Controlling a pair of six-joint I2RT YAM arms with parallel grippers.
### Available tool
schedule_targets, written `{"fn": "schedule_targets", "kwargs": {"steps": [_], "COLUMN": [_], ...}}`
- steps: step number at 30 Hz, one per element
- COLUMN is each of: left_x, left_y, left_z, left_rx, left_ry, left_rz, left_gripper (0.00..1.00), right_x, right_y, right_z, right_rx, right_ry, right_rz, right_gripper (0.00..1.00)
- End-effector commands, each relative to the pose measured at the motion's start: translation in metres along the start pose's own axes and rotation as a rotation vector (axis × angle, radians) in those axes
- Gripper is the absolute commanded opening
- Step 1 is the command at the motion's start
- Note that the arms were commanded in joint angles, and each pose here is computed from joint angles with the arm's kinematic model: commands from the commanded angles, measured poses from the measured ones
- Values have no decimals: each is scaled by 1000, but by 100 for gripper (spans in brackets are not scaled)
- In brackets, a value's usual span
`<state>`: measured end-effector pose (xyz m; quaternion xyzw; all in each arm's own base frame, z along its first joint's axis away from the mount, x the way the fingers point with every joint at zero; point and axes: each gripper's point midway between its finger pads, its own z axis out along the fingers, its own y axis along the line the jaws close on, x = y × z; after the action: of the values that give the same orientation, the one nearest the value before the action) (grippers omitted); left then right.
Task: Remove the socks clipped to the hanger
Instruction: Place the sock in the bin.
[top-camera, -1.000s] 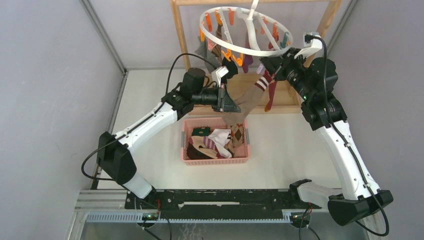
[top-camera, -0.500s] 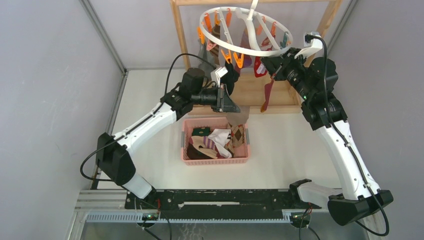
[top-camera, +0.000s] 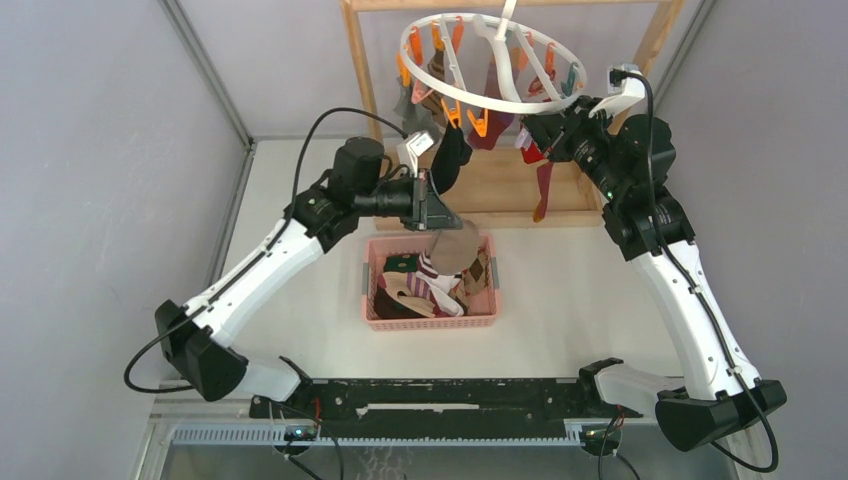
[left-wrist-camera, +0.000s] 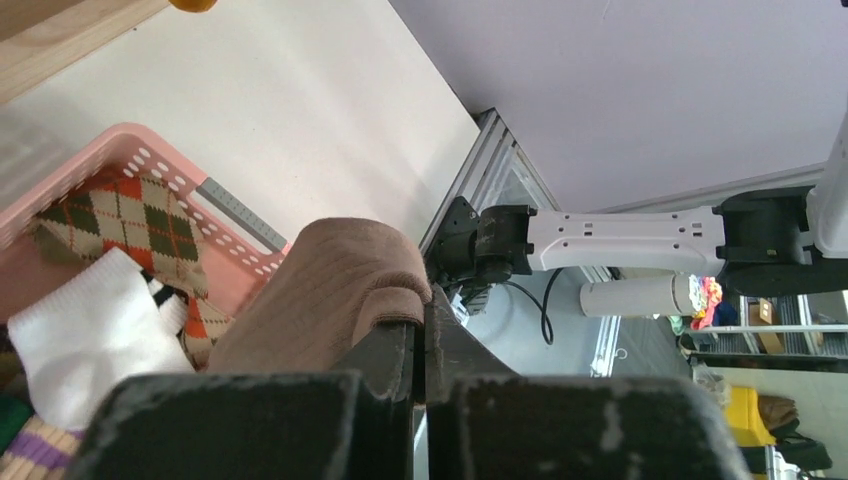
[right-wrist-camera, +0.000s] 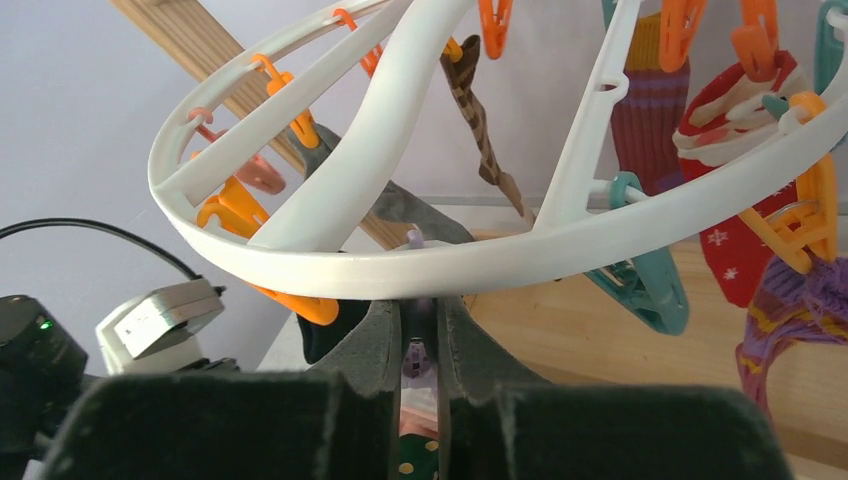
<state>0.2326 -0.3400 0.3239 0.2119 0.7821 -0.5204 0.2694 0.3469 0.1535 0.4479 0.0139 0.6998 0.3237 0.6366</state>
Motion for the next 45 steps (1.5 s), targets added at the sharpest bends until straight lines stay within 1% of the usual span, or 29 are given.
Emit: {"fn": "schedule_targets", "kwargs": {"steps": [1, 9, 11, 13, 20, 22, 26, 30, 33, 36, 45], "left_x": [5, 37, 44, 49, 57, 58, 60, 62, 64, 65, 73], "left_y": [-11, 5, 9, 14, 24, 26, 29, 30, 32, 32, 39], "left_z": [-23, -42, -44, -44, -41, -40, -38, -38, -37, -38, -39], "left_rx": [-33, -122, -136, -149, -173, -175, -179, -180, -182, -182, -207], "left_ry": [-19, 25, 32, 37, 55, 61, 70, 76, 80, 82, 88], "left_rz": [30, -6, -20, -30, -40, -43, -47, -48, -52, -56, -69], "left_gripper": [0, 0, 0, 0, 0, 0, 0, 0, 0, 0, 0], "right_x": [-8, -7, -6, -5, -2, -2, 0, 6, 10, 12, 21], "right_y": [2, 0, 0, -1, -2, -3, -5, -8, -10, -13, -20], "right_z": [-5, -5, -6, -6, -9, -12, -19, -26, -33, -40, -64], "right_rx": [11, 15, 16, 18, 25, 30, 37, 48, 56, 67, 108], "right_ry": [-23, -18, -17, -14, -6, -6, -1, 10, 17, 22, 45], "right_rz": [12, 13, 13, 14, 16, 15, 15, 19, 23, 26, 53], "right_gripper": [12, 13, 15, 21, 34, 40, 44, 55, 59, 61, 62]}}
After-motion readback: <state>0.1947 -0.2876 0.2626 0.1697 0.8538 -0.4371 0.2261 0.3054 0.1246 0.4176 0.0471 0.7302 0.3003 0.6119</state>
